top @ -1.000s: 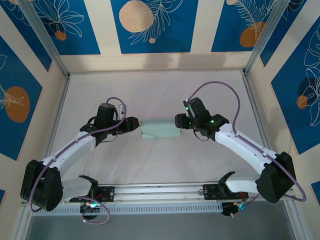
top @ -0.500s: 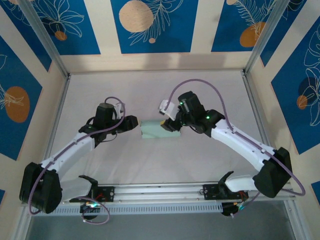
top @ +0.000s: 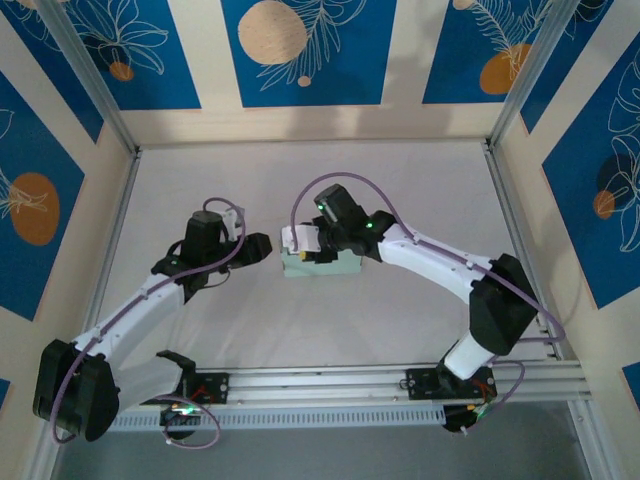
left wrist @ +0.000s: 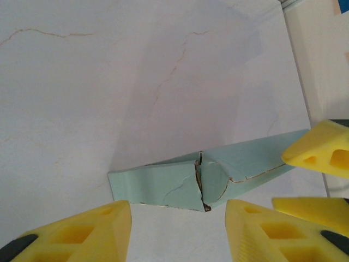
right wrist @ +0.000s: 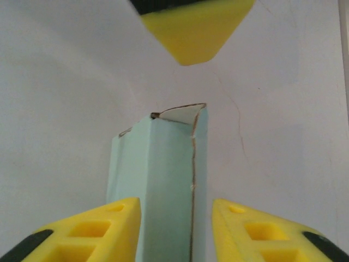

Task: Fold the paper box

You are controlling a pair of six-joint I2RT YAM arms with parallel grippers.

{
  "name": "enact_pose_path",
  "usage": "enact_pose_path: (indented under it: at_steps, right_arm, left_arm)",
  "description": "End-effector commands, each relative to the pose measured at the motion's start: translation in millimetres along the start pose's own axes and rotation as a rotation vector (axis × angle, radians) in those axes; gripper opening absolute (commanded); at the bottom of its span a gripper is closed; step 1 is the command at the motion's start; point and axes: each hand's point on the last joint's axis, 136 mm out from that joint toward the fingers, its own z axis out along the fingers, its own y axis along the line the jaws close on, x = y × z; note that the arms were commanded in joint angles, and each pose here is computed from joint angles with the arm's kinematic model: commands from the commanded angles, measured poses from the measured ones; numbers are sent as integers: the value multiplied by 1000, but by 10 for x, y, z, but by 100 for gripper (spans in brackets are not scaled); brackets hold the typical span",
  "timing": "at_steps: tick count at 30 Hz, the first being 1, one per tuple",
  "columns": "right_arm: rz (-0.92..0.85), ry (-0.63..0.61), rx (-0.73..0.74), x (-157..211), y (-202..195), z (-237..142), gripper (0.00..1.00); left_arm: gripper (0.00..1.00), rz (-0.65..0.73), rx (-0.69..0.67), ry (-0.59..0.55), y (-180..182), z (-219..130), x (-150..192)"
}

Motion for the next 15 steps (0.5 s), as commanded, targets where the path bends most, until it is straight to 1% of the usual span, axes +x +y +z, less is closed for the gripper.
enact_pose_path:
  at_steps: [1, 7, 11, 15]
  right_arm:
    - [-81, 8, 35, -83, -125, 62, 36]
    - [-115, 49, 54, -51, -123, 143, 20]
    - [-162, 68, 73, -43, -71, 178, 12]
    - [-207, 67, 93, -57, 7, 223, 6]
  left_arm:
    - [48, -13, 8, -27, 12, 2, -76]
    - [48, -21, 15, -27, 10, -8, -83]
    - [49, -33, 26, -21, -5, -1, -90]
    - [52, -86, 48, 30, -27, 98, -46]
